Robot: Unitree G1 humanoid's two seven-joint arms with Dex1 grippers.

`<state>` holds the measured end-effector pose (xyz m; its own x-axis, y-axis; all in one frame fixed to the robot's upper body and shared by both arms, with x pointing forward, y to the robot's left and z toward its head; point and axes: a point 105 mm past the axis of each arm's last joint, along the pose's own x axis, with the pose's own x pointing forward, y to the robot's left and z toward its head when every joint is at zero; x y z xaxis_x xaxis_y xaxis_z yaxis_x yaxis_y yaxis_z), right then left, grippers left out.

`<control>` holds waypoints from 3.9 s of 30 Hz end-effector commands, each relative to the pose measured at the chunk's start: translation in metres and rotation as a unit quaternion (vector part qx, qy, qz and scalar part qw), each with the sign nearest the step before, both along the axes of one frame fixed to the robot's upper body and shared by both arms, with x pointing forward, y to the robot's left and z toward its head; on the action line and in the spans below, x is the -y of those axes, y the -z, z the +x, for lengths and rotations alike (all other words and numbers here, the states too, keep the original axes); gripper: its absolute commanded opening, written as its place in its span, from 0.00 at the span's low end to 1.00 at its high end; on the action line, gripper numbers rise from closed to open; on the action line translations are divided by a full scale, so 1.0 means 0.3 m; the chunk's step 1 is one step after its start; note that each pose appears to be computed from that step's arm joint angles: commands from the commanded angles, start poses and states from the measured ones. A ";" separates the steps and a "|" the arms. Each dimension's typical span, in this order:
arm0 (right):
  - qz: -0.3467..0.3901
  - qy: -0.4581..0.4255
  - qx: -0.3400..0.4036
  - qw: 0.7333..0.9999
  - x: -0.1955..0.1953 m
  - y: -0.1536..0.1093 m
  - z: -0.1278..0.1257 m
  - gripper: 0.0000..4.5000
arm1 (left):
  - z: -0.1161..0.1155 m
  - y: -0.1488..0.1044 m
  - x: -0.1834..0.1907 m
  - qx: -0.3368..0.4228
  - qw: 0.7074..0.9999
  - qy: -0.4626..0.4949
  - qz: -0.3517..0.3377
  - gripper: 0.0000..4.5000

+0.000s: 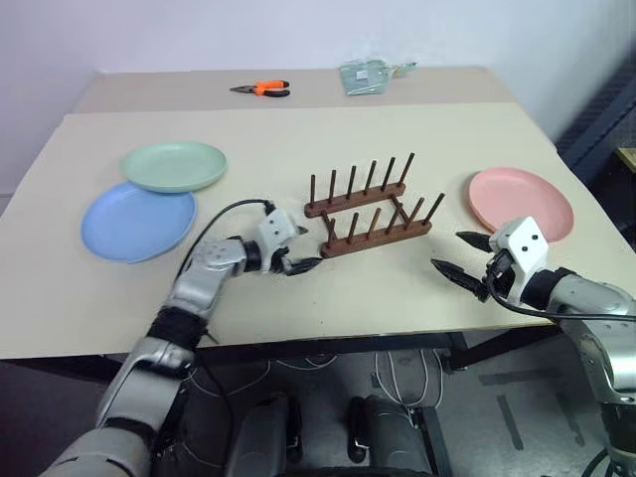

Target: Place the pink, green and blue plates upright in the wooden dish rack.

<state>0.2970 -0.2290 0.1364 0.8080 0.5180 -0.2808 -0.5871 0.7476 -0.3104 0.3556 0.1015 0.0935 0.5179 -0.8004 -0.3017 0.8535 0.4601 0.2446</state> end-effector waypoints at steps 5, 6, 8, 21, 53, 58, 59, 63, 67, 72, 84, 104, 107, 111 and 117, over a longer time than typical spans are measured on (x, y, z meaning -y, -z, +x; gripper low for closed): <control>-0.043 0.014 -0.014 0.999 -0.030 0.070 0.085 0.15 | -0.171 0.024 0.159 -0.019 0.999 0.044 0.023 0.42; -0.047 0.016 -0.015 0.999 -0.043 0.077 0.108 0.15 | -0.156 0.040 0.175 -0.013 0.999 0.025 0.036 0.42; -0.056 0.020 -0.016 0.998 -0.054 0.086 0.136 0.15 | -0.134 0.057 0.185 -0.005 0.999 0.000 0.053 0.42; -0.084 0.060 0.017 0.994 -0.124 0.093 0.358 0.15 | 0.128 0.045 0.117 0.051 0.970 -0.225 0.071 0.42; -0.179 0.186 0.025 0.966 0.329 0.017 0.312 0.01 | -0.193 -0.234 0.189 0.073 0.993 0.049 -0.076 0.42; -0.079 0.128 0.148 0.977 0.193 -0.231 0.316 0.01 | -0.200 -0.247 0.148 0.079 0.994 0.030 -0.072 0.42; -0.011 0.114 0.177 0.978 0.147 -0.327 0.306 0.01 | -0.197 -0.244 0.132 0.077 0.994 0.023 -0.070 0.42; 0.305 0.020 0.172 0.937 0.009 -0.628 0.213 0.01 | -0.179 -0.229 0.091 0.078 0.995 0.004 -0.058 0.42; 0.390 -0.065 0.128 0.909 -0.078 -0.715 0.136 0.01 | -0.166 -0.239 0.078 0.079 0.995 0.000 -0.065 0.42; 0.455 -0.091 0.068 0.883 -0.128 -0.734 0.146 0.01 | -0.161 -0.240 0.073 0.080 0.995 -0.001 -0.067 0.42; 0.470 -0.079 -0.022 0.879 -0.127 -0.630 0.241 0.01 | -0.177 -0.237 0.072 0.075 0.995 0.001 -0.071 0.42; 0.199 0.030 0.288 0.936 -0.031 -0.770 0.279 0.78 | 0.030 -0.468 -0.202 0.089 0.897 -0.303 -0.309 0.98; 0.157 0.034 0.332 0.930 -0.027 -0.803 0.253 0.78 | 0.100 -0.496 -0.381 0.105 0.820 -0.466 -0.314 0.98; 0.078 -0.067 0.336 0.936 -0.150 -0.761 0.175 0.98 | 0.137 -0.400 -0.576 0.020 0.724 -0.622 -0.297 1.00; 0.061 -0.216 0.236 0.945 -0.338 -0.594 0.053 0.99 | 0.172 -0.380 -0.592 -0.047 0.697 -0.621 -0.355 1.00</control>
<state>0.3293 -0.1395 0.3100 0.5936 0.7915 0.1457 -0.6380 0.5731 -0.5143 0.4046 0.2777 0.1906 0.9427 0.2857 -0.1723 -0.3326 0.8461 -0.4166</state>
